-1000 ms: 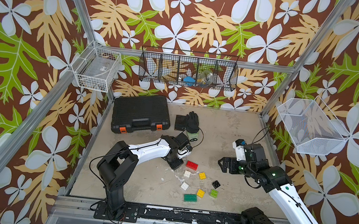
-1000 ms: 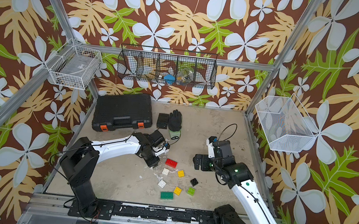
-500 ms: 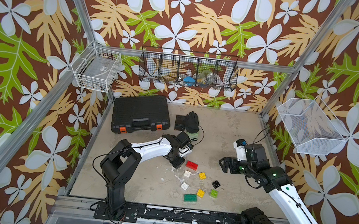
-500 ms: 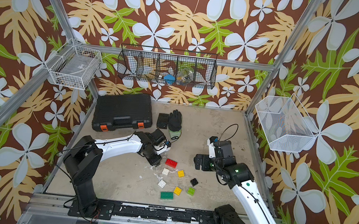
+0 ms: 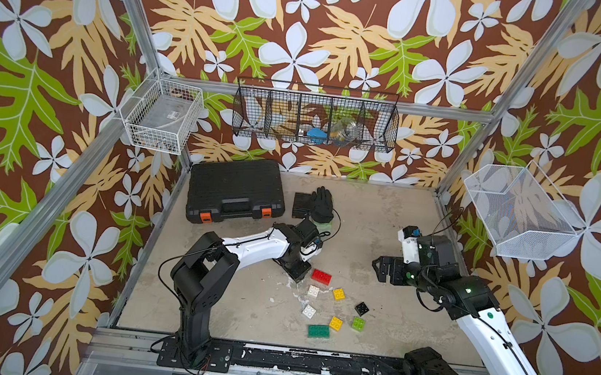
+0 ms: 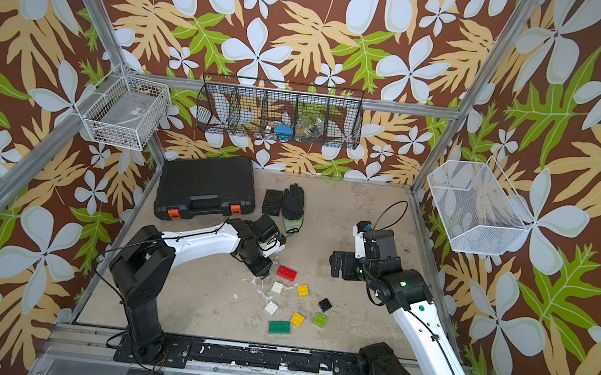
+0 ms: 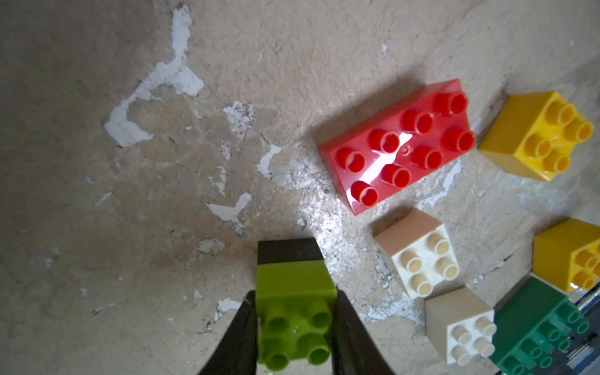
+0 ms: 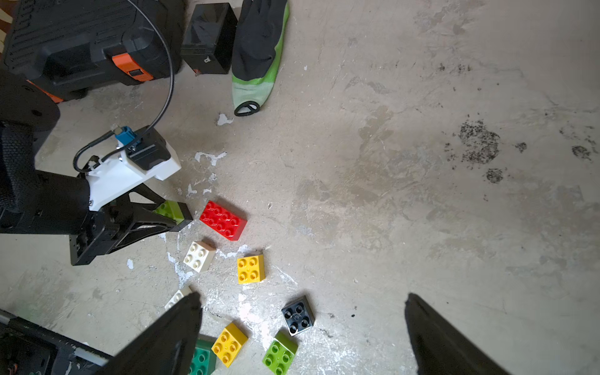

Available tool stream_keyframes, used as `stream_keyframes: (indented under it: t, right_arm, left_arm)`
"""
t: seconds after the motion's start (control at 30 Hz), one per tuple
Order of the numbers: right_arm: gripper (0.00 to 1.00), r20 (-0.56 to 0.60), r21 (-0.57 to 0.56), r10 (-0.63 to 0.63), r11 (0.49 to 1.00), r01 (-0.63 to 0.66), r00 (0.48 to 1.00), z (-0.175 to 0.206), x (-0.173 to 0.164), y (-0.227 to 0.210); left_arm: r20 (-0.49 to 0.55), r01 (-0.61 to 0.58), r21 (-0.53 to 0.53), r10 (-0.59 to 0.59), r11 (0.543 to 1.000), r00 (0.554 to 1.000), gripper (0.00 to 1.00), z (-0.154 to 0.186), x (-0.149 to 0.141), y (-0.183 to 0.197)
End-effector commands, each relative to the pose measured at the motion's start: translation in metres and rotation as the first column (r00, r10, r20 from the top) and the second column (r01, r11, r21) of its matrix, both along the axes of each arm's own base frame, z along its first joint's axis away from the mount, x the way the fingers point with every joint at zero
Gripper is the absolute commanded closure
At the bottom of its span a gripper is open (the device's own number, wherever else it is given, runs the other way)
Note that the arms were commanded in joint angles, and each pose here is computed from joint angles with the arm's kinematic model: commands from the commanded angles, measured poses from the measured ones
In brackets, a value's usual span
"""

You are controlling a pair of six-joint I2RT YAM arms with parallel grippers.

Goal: Assemble a giraffe with lego
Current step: Assemble the lego brick with the lego brick.

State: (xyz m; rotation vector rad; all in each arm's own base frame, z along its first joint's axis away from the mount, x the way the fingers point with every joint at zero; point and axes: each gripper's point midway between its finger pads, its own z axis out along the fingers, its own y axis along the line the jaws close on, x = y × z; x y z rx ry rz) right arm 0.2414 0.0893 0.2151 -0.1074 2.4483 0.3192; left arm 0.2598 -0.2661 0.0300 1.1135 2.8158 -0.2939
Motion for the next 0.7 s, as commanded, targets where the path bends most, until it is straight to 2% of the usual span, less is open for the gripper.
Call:
stream_keyframes:
  t: [0.0, 0.2, 0.4, 0.57, 0.67]
  right_arm:
    - [0.00, -0.020, -0.039, -0.033, 0.999, 0.032, 0.999, -0.001, -0.004, -0.009]
    - [0.00, -0.046, -0.032, -0.079, 0.996, 0.078, 0.996, 0.000, -0.010, -0.014]
    - [0.00, -0.110, -0.037, -0.124, 0.992, 0.120, 0.986, -0.008, -0.024, -0.021]
    - [0.00, -0.203, -0.006, -0.135, 0.991, 0.137, 0.970, -0.028, -0.045, -0.019]
    - [0.00, -0.265, 0.036, -0.121, 0.990, 0.136, 0.957, -0.047, -0.057, -0.009]
  left_arm:
    - [-0.068, -0.048, 0.072, 0.053, 0.996, 0.996, 0.82, -0.012, -0.008, 0.017]
    - [-0.011, -0.065, -0.014, 0.065, 0.998, 0.998, 0.51, 0.017, 0.013, 0.002]
    - [0.032, -0.067, -0.128, 0.071, 0.989, 0.997, 0.28, 0.050, 0.020, -0.014]
    - [0.086, -0.093, -0.188, 0.110, 0.978, 0.990, 0.23, 0.078, 0.026, -0.017]
    - [0.114, -0.149, -0.216, 0.177, 0.965, 0.978, 0.22, 0.099, 0.030, -0.014]
